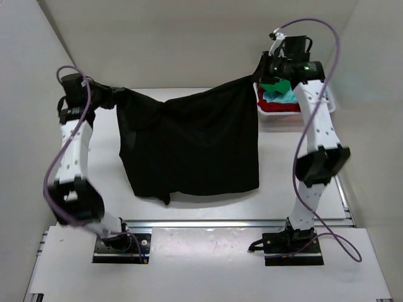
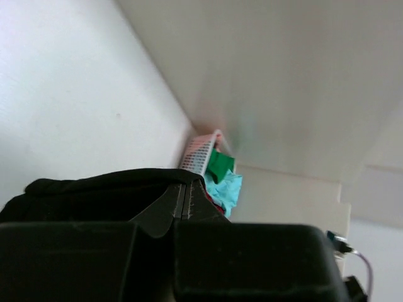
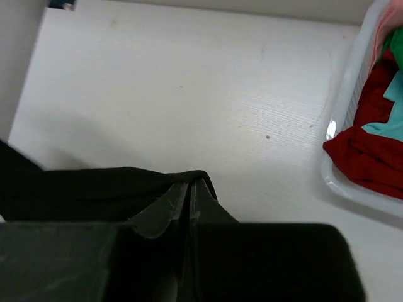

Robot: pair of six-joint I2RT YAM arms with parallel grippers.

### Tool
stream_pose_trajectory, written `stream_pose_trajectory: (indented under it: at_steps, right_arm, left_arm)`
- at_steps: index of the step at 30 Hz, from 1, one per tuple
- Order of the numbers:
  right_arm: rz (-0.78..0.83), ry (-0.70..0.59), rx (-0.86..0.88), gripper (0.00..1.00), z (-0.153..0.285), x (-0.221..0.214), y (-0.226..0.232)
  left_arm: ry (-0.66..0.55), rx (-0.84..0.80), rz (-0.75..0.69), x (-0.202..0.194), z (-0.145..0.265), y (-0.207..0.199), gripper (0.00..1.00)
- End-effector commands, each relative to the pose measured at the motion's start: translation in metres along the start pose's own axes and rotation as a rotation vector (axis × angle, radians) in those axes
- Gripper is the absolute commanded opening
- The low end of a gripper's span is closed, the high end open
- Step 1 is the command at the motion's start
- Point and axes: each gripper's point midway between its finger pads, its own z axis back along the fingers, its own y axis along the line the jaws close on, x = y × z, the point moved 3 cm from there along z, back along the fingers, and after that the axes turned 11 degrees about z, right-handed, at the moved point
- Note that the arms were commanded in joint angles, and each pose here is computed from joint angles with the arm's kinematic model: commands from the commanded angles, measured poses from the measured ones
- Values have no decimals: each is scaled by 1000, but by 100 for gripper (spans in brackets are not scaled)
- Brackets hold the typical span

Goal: Fold and stack the t-shirts
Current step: Flatten out the tshirt

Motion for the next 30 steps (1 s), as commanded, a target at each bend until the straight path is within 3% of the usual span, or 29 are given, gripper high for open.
stream_pose_trajectory:
  at_steps: [1, 3, 5, 6, 8, 10, 12, 13, 15, 16, 17, 18, 19, 21, 22, 23, 25, 26, 27, 29, 30]
  right_arm:
    - [-5, -64, -3, 0, -12, 22, -24]
    - [31, -169, -6, 0, -3, 52, -22]
    - [108, -328, -14, 0, 33, 88, -9]
    - [95, -332, -18, 0, 36, 86, -13]
    - [92, -403, -15, 0, 63, 101, -12]
    - [76, -420, -14, 0, 73, 104, -19]
    - [58, -399, 12, 0, 70, 96, -17]
    - [40, -357, 33, 0, 59, 84, -20]
    - [-4, -299, 74, 0, 45, 64, -20]
    - [-25, -253, 82, 0, 35, 49, -23]
    - [-61, -104, 86, 0, 4, -2, -25]
    - [-55, -107, 95, 0, 6, -1, -19]
    - [-96, -31, 90, 0, -7, -30, -23]
    - [-148, 64, 70, 0, -11, -73, -19]
    - [-201, 149, 42, 0, -18, -112, -22]
    - [-209, 156, 4, 0, -11, -123, -23]
    - [-271, 302, -29, 0, -3, -199, -12]
    - [-290, 380, -36, 0, 0, -237, -6]
    - [-273, 388, -49, 2, 6, -247, 0]
    - [-272, 506, -55, 15, 18, -305, 12]
    - [-256, 511, -73, 32, 24, -310, 16]
  left_arm:
    - [30, -169, -2, 18, -20, -39, 0]
    - [14, -252, -44, 38, -26, -70, 0]
    - [-11, -382, -134, 47, 0, -136, 0]
    - [-18, -372, -157, 54, -3, -141, 0]
    - [-45, -477, -223, 56, 31, -191, 0]
    - [-57, -504, -237, 50, 57, -201, 0]
    - [-44, -427, -179, 51, 44, -159, 0]
    - [-57, -493, -198, 39, 71, -168, 0]
    - [11, -375, -56, 26, 40, -87, 0]
    - [37, -427, -35, 14, 51, -87, 0]
    - [136, -348, 127, -23, 31, 3, 0]
    - [143, -290, 162, -26, 22, 31, 0]
    - [165, -290, 170, -40, 26, 40, 0]
    - [176, -162, 211, -61, 23, 107, 0]
    - [162, -113, 189, -66, 27, 121, 0]
    - [163, -61, 170, -73, 33, 147, 0]
    - [152, 101, 188, -82, 43, 200, 2]
    - [157, 167, 195, -88, 51, 226, 16]
    - [173, 228, 210, -99, 56, 251, 26]
    - [214, 244, 220, -117, 71, 267, 44]
    - [207, 239, 238, -122, 77, 273, 52]
